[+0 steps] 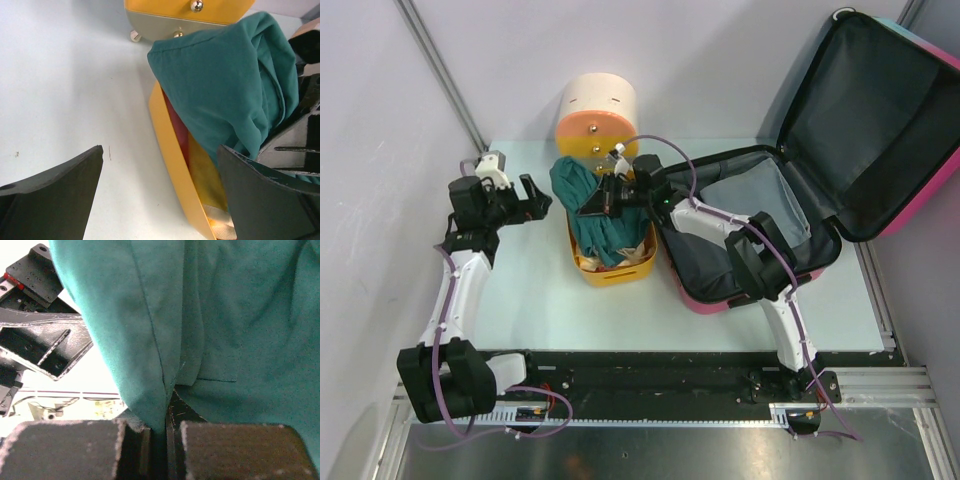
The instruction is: Open, take out, and arrange the luggage
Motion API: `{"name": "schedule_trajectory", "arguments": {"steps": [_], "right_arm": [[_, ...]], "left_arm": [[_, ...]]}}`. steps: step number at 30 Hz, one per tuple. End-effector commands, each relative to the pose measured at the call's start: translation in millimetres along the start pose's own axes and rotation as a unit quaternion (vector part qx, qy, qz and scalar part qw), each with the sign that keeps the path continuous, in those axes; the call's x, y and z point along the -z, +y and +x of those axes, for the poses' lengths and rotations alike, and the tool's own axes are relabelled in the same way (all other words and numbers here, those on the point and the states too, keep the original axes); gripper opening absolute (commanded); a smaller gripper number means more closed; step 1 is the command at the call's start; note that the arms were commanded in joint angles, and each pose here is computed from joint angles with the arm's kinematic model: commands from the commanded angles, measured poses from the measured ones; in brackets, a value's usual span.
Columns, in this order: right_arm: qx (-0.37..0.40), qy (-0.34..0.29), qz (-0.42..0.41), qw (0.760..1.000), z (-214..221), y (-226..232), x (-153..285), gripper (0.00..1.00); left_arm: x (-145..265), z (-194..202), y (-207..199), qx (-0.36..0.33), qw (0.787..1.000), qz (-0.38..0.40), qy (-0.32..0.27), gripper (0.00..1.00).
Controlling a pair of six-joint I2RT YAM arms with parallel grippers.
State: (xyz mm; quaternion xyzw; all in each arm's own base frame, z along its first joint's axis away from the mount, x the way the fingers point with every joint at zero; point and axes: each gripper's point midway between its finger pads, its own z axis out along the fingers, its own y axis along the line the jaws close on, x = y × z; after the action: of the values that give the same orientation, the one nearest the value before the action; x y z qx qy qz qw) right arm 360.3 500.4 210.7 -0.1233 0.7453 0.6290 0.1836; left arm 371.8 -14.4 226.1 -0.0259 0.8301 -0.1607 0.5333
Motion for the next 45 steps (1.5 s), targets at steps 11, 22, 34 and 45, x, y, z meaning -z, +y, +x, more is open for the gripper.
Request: {"name": "schedule_trajectory", "arguments": {"steps": [11,22,34,45], "right_arm": [[-0.018,-0.037,-0.112,0.993,-32.7,99.9,25.4,0.0],[-0.05,-0.048,-0.069,0.995,-30.7,58.0,35.7,0.0],[-0.111,-0.034,0.074,0.99,-11.6,-86.3,75.5,0.69],[0.007,-0.037,0.122,0.992,-57.6,-27.8,109.8,0.86]], "left_arm": [[15.5,-17.5,-9.1,-0.004,1.0,0.011,-0.025,1.0],[14.4,-8.5,-13.0,0.008,1.0,0.023,-0.015,0.99],[-0.6,-9.7,-55.1,-0.075,0.992,0.099,0.001,0.87],[-10.4,-10.4,-107.2,-0.164,0.959,0.231,0.009,0.86]]}}
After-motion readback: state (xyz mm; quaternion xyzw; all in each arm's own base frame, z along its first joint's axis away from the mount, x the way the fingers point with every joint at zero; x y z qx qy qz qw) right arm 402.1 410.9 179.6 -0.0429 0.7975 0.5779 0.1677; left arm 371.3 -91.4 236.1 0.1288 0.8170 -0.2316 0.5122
